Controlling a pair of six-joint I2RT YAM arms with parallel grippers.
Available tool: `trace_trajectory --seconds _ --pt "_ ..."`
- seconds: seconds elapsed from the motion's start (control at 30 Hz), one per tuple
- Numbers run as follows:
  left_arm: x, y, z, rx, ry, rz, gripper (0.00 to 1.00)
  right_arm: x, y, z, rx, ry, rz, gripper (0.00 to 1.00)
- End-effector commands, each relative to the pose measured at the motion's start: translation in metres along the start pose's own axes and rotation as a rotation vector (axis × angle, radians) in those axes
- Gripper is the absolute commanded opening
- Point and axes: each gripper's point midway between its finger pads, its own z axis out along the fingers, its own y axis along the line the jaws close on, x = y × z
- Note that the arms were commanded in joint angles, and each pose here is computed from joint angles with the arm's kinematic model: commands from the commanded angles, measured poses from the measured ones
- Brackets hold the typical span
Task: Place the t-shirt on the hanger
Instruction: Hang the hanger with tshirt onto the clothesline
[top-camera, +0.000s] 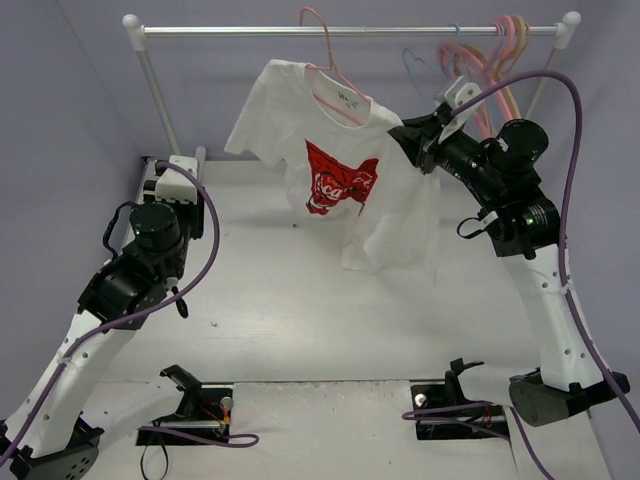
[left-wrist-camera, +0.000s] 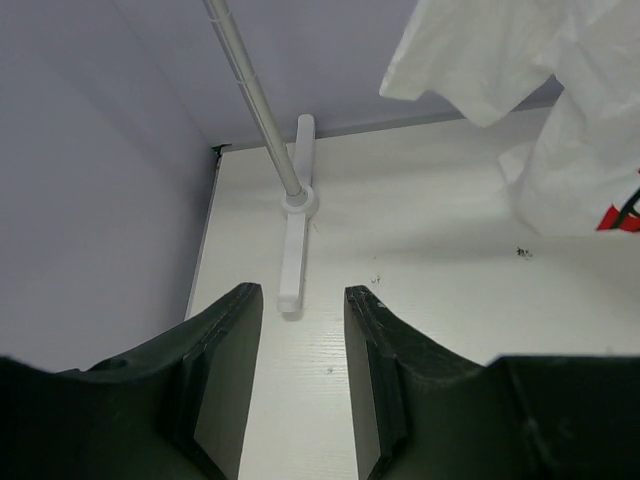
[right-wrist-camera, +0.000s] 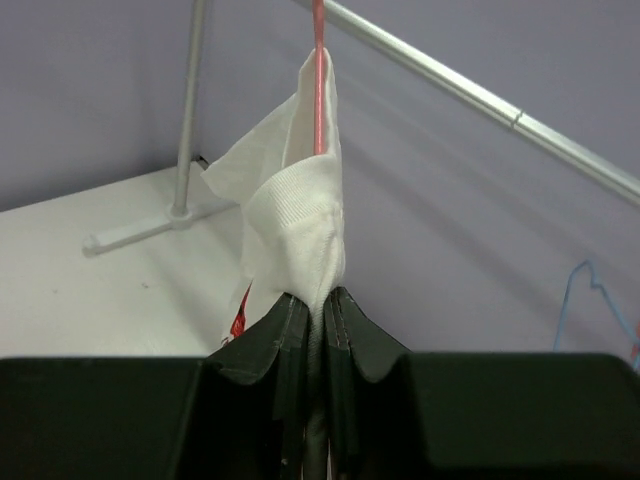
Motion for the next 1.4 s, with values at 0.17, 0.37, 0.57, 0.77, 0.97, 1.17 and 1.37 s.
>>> trace_trajectory --seconds 0.17,0.37,0.57,0.77,0.97,1.17,1.37 --pt "0.012 -0.004 0.006 -0.029 0.049 -0.067 0.38 -0.012 -0.025 -0.009 0.179 -0.082 0.057 0.00" --pt "0.023 -0.016 0.011 0.002 0.077 -0.098 0.38 0.006 -0.063 -0.005 0.381 -0.098 0.099 0.00" --pt "0.042 -0.034 0.017 0.053 0.123 -0.109 0.38 0.003 -0.094 0.010 0.399 -0.147 0.149 0.00" --pt "0.048 -0.035 0.017 0.058 0.131 -0.104 0.38 0.012 -0.107 0.026 0.396 -0.148 0.185 0.00" --pt "0.057 -0.037 0.019 0.058 0.148 -0.084 0.38 0.047 -0.105 0.040 0.376 -0.110 0.241 0.00" --pt "0.070 -0.040 0.017 0.066 0.176 -0.077 0.41 0.082 -0.096 0.028 0.405 -0.047 0.271 0.06" --pt "0.062 -0.031 0.008 0.057 0.148 -0.097 0.58 0.078 -0.096 -0.002 0.482 0.002 0.214 0.46"
